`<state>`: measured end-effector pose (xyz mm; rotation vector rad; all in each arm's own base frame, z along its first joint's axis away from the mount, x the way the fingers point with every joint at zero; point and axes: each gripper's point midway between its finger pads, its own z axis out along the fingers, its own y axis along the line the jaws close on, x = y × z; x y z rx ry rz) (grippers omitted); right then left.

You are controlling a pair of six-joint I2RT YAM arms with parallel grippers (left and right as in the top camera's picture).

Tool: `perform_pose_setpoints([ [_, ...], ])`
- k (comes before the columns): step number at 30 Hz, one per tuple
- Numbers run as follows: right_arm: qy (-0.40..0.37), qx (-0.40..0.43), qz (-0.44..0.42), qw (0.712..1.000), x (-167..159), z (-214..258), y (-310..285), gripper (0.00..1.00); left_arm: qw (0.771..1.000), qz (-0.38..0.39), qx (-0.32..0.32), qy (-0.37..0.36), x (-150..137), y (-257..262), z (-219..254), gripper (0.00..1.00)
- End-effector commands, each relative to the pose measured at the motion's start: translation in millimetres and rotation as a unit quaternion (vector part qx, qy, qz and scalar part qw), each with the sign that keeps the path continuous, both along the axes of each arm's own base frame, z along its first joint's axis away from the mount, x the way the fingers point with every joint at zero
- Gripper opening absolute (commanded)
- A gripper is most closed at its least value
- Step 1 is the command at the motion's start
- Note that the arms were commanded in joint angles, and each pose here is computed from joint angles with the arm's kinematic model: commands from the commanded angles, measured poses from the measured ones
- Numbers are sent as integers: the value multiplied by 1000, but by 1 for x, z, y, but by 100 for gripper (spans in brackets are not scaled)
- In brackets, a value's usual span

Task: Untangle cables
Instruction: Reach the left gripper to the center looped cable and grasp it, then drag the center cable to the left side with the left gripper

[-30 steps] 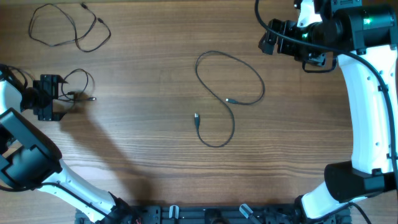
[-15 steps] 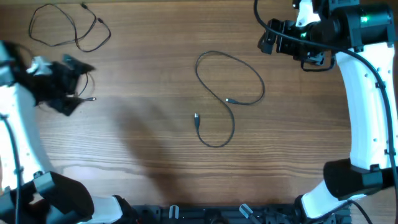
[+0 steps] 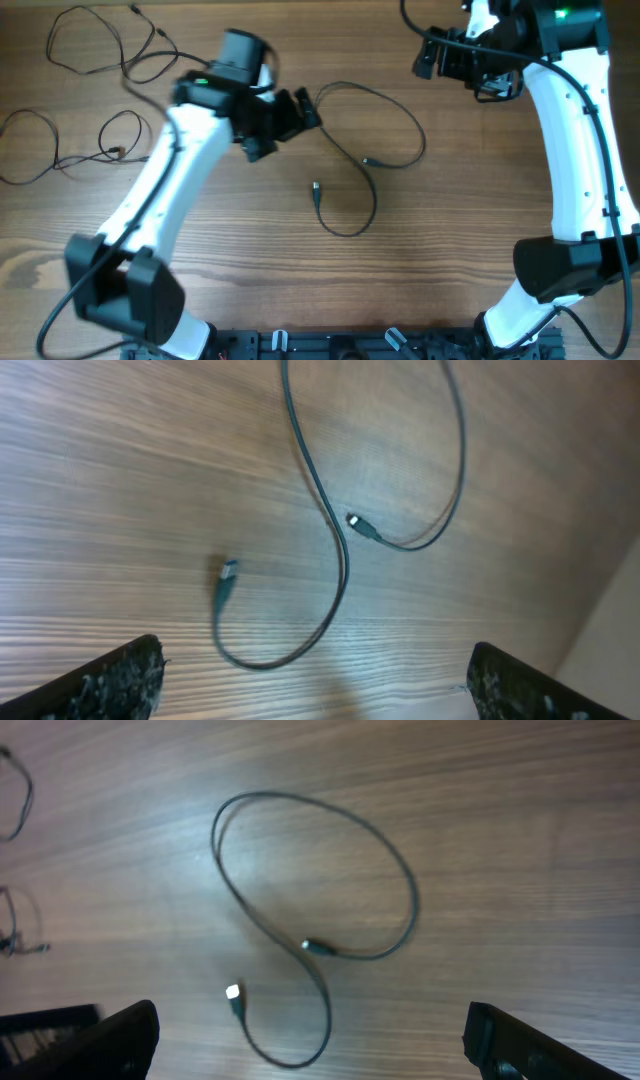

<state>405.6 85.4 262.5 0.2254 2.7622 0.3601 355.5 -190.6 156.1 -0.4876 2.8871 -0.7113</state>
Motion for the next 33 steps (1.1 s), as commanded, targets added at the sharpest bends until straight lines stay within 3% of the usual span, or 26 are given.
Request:
perform_pose_setpoints([
  [1,8,-16,-61,998,10,-8,-45,100,997,51,54,28,5,-31,-48,95],
  [6,22,-20,-97,995,6,-10,-79,100,987,69,142,-17,17,-69,-115,90],
  [12,17,-19,-98,995,8,-10,-79,100,960,91,252,-80,27,-54,-142,89],
  [18,2,-18,-98,995,15,-7,-79,99,959,91,253,-94,36,-57,-150,74],
  [23,-10,-17,-98,995,20,-4,-79,100,956,74,270,-82,32,-56,-173,71],
  [25,-10,-17,-98,995,20,-4,-79,100,956,75,270,-82,33,-56,-175,50],
  [28,-10,-17,-98,995,20,-4,-79,100,957,76,268,-84,34,-57,-175,4],
  [33,-10,-17,-98,995,20,-4,-79,100,956,55,277,-86,34,-54,-160,4],
])
